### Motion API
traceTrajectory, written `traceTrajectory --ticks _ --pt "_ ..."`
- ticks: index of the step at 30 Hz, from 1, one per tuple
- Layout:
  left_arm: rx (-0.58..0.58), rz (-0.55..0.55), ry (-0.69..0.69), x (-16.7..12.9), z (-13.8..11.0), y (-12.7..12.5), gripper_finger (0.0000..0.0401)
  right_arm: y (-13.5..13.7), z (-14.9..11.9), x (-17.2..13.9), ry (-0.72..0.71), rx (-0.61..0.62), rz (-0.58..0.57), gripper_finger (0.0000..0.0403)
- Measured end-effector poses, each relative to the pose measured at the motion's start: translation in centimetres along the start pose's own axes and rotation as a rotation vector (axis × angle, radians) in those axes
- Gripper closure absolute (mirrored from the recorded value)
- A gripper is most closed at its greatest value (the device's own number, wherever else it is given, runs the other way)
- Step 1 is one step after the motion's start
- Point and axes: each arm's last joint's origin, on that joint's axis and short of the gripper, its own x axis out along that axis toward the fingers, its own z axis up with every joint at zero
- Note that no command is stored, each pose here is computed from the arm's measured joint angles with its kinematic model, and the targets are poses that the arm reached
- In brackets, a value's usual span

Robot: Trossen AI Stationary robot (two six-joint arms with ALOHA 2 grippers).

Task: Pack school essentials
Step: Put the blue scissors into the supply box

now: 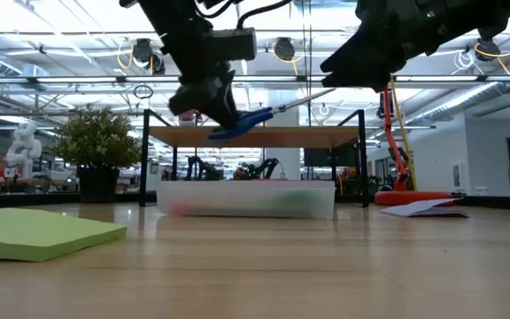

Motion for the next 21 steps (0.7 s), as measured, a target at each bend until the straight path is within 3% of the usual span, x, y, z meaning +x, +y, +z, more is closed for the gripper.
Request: traceTrajectory --ticks 9,14,21 --pt "-0.183 0.000 -0.094 -1.6 0.3 1.4 0.0311 0.7 1.8 -1.6 -0.171 -0.060 -0.036 0.0200" --pt "-0.364 -0.090 -0.281 -3.4 1.4 2.7 0.0311 1.6 2.5 -2.7 -0.251 -0.105 -0.039 0.0200" --pt "-0.419 -0.201 -0.536 -3.6 2.8 2.9 0.0311 3.7 2.9 -3.5 -0.350 -0.201 0.029 0.0200"
